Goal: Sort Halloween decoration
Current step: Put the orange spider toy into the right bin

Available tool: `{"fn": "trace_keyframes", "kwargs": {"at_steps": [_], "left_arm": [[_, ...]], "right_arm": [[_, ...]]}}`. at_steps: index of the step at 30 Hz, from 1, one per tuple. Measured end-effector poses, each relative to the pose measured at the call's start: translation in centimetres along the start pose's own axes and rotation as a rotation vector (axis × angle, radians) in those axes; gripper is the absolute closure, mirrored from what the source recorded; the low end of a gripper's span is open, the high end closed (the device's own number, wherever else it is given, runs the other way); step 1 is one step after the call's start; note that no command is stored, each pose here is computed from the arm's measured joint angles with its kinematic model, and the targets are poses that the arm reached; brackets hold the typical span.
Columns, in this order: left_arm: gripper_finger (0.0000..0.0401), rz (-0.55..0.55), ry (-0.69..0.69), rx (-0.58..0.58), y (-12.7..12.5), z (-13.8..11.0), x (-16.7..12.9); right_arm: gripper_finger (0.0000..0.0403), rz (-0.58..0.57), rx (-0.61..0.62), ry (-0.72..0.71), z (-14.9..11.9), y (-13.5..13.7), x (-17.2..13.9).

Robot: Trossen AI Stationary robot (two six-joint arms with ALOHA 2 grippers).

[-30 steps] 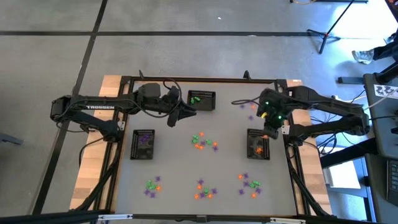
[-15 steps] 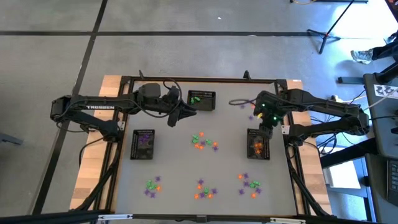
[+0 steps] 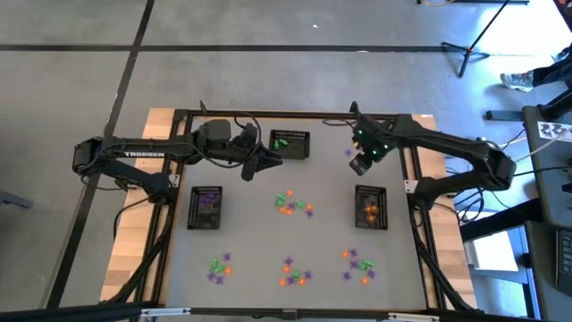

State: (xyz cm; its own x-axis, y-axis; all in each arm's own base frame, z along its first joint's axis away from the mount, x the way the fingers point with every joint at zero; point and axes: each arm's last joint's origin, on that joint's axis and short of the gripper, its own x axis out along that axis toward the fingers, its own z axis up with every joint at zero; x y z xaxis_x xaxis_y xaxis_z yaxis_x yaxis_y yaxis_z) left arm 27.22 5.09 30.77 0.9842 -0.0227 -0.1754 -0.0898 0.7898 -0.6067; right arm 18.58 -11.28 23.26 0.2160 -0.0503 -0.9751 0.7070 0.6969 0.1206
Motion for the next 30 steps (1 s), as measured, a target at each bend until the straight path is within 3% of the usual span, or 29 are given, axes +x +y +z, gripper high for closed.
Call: {"fn": "trace_keyframes", "kwargs": {"at_steps": [5,10,22,30], "left_arm": [[0.0273,0.0,0.0,0.0,0.0,0.0,0.0],[0.0273,0.0,0.0,0.0,0.0,0.0,0.0],[0.0273,0.0,0.0,0.003,0.0,0.0,0.0],[0.0273,0.0,0.0,0.003,0.0,0.0,0.0]], "right_arm": [[0.0248,-0.039,0.154,0.041,0.9,-3.6,2.6],[0.0248,-0.047,0.224,-0.009,2.2,-5.3,3.8],[0.0249,-0.081,0.255,0.152,3.3,-6.3,9.1],[0.025,-0.102,0.251,0.17,3.4,-6.4,9.7]]}}
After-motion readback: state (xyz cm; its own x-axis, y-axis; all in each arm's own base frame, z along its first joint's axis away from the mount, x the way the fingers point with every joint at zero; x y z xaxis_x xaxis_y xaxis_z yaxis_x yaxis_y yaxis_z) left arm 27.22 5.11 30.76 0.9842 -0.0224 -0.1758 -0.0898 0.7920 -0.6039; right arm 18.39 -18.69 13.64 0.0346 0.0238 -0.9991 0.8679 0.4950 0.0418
